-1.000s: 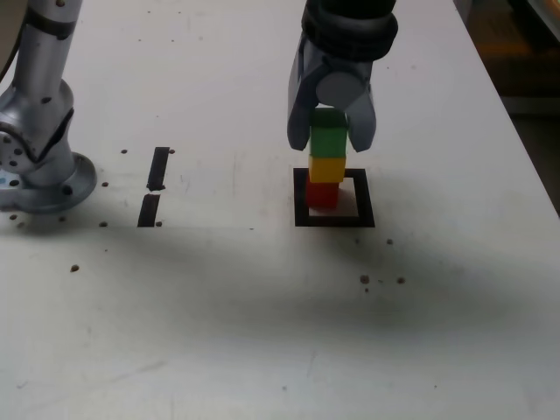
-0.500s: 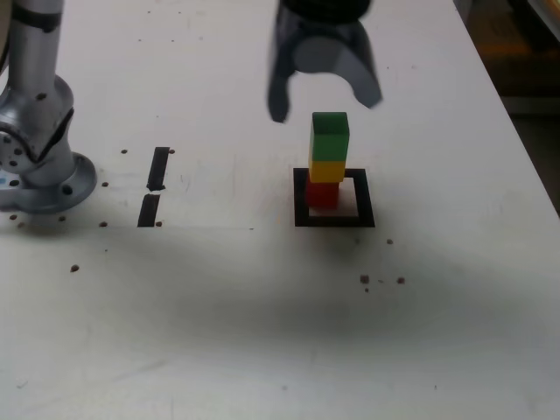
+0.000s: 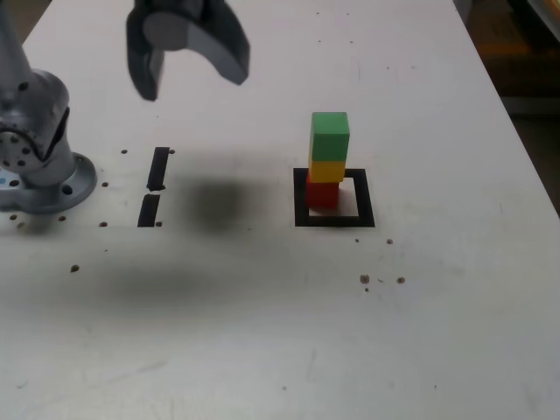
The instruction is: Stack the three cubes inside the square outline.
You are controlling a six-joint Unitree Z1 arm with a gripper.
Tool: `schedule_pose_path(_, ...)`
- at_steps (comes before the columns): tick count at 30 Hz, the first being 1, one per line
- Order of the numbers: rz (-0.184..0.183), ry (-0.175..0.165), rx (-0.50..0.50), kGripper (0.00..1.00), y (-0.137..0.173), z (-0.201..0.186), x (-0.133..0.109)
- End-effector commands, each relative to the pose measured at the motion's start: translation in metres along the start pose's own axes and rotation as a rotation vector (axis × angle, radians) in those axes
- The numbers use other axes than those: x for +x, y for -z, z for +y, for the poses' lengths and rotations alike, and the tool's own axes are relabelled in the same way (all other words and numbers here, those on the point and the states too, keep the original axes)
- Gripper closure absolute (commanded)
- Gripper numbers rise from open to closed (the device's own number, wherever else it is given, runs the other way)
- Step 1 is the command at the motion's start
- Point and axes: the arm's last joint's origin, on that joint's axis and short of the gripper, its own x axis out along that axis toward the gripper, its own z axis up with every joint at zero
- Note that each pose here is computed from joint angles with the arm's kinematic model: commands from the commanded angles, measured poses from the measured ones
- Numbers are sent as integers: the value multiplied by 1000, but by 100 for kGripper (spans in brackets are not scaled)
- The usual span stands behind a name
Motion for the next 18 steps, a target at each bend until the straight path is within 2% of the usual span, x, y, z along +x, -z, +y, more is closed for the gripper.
schedule_pose_path(1,113,20,9,0,9,-2,36)
schedule_pose_path(6,139,44,8,0,22,-3,64)
schedule_pose_path(12,148,41,11,0,28,-3,73)
schedule_pose_path(18,187,50,8,0,36,-1,83)
